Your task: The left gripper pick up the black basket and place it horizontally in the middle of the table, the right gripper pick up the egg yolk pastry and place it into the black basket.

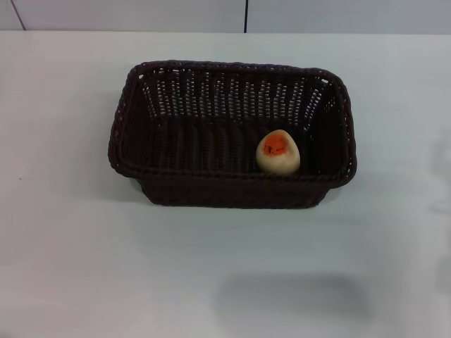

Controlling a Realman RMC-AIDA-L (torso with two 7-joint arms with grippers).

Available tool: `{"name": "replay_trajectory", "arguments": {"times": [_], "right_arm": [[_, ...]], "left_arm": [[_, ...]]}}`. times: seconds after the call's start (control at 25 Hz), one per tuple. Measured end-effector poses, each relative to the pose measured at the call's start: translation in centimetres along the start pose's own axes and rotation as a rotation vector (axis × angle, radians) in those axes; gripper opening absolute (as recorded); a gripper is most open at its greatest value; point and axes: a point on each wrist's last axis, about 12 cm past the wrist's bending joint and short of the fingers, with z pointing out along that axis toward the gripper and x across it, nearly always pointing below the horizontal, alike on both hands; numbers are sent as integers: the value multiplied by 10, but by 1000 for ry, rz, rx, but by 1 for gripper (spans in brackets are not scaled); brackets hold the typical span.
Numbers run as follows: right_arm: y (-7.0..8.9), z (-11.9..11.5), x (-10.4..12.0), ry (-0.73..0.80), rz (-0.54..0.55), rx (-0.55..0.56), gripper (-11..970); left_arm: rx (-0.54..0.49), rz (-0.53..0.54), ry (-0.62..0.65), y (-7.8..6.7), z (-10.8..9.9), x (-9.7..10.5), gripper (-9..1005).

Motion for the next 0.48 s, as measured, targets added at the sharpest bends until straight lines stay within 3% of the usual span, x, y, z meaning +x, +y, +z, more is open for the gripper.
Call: {"name": "replay_trajectory", "arguments": {"times": [0.04,0.08,0.28,0.48], "right_arm": [[0,0,0,0,0,0,500],[-13,0,1,-5,-28,64,500],[-35,2,5,-16,-107,144,500],[-38,7,7,-17,-128,146,500]], "left_arm": [[0,0,0,0,0,0,419],[-4,1,5,0,-1,1,419],[-7,-4,39,-2,-6,8,419],[-17,-9,59,-2,-9,11,419]]}}
